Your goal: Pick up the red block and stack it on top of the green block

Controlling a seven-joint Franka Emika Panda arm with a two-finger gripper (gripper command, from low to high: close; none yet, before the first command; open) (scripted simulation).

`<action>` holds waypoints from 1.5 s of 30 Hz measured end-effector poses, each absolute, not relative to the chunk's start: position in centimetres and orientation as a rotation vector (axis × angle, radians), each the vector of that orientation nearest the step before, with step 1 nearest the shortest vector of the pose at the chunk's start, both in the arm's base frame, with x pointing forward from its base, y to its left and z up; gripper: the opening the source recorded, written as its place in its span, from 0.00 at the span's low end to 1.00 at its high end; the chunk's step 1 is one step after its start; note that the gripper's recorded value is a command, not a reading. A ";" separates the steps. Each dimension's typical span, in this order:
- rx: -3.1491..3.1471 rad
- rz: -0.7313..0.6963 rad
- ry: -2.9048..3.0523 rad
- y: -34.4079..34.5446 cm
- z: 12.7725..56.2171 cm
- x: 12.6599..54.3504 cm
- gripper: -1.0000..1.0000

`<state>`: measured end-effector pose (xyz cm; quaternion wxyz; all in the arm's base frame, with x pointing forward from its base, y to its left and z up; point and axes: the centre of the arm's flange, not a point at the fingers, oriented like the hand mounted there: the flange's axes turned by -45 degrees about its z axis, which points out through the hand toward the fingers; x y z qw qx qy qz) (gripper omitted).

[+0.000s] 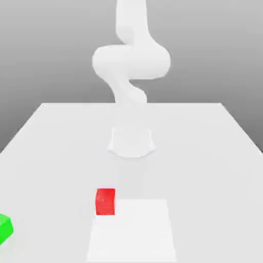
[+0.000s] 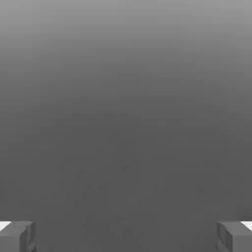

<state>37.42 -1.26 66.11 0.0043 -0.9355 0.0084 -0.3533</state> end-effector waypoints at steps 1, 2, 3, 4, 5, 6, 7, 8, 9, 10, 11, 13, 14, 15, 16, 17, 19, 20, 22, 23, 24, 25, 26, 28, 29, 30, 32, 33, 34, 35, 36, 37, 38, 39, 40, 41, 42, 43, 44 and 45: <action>-2.950 -1.051 0.028 -1.8 63.6 38.6 0.50; -2.968 -0.995 0.029 -2.3 61.2 39.5 0.50; -2.986 -0.940 0.029 -2.8 58.7 40.4 0.50; -3.002 -0.885 0.030 -3.2 56.2 41.0 0.50; -3.017 -0.829 0.029 -3.6 53.7 41.5 0.50; -3.032 -0.773 0.028 -4.0 51.2 41.9 0.50; -3.046 -0.717 0.027 -4.3 48.7 42.1 0.50; -3.059 -0.661 0.026 -4.7 46.2 42.1 0.50; -3.072 -0.603 0.025 -5.0 43.7 42.0 0.50; -3.083 -0.544 0.023 -5.2 41.2 41.8 0.50; -3.094 -0.483 0.021 -5.5 38.6 41.4 0.50; -3.114 -0.357 0.016 -6.0 33.6 40.1 0.50; -3.122 -0.289 0.013 -6.2 31.0 39.1 0.50; -3.130 -0.220 0.010 -6.4 28.5 38.0 0.50; -3.136 -0.146 0.007 -6.6 25.9 36.7 0.50; -3.144 -0.081 0.004 -6.8 23.4 35.5 0.50; -3.154 -0.020 0.005 -7.2 20.3 34.3 0.50; -3.158 -0.010 0.003 -7.3 19.3 34.1 0.50; -3.160 -0.001 -0.002 -7.3 17.8 34.0 0.50; -3.159 0.000 -0.003 -7.2 17.0 34.0 0.50; -3.157 0.001 -0.003 -7.2 16.3 33.9 0.50; -3.154 0.001 -0.003 -7.2 15.6 33.9 0.50; -3.149 0.001 -0.002 -7.1 14.8 33.8 0.50; -3.145 0.001 -0.001 -7.0 14.4 33.8 0.00; -3.145 0.001 -0.001 -7.0 14.4 33.8 0.00; -3.145 0.001 -0.001 -7.0 14.4 33.8 0.00; -3.145 0.002 0.000 -7.0 14.4 33.8 0.00; -3.144 0.001 0.000 -7.0 14.2 33.7 0.00; -3.146 0.002 -0.001 -7.0 14.5 33.8 0.00; -3.150 0.003 -0.002 -7.1 15.0 33.8 0.00; -3.154 0.003 -0.002 -7.2 15.6 33.9 0.00; -3.157 0.003 -0.003 -7.2 16.2 33.9 0.00; -3.159 0.002 -0.003 -7.2 16.9 33.9 0.00; -3.160 0.002 -0.002 -7.3 17.6 34.0 0.00; -3.159 0.001 -0.001 -7.3 18.3 33.9 0.00; -3.157 0.001 0.002 -7.3 19.0 33.9 0.00; -3.154 0.001 0.004 -7.2 19.6 33.9 0.00; -3.149 0.001 0.000 -7.1 20.2 33.8 0.00; -3.147 0.002 0.039 -7.6 20.7 34.1 0.00; -3.147 0.002 0.108 -8.7 21.1 34.6 0.00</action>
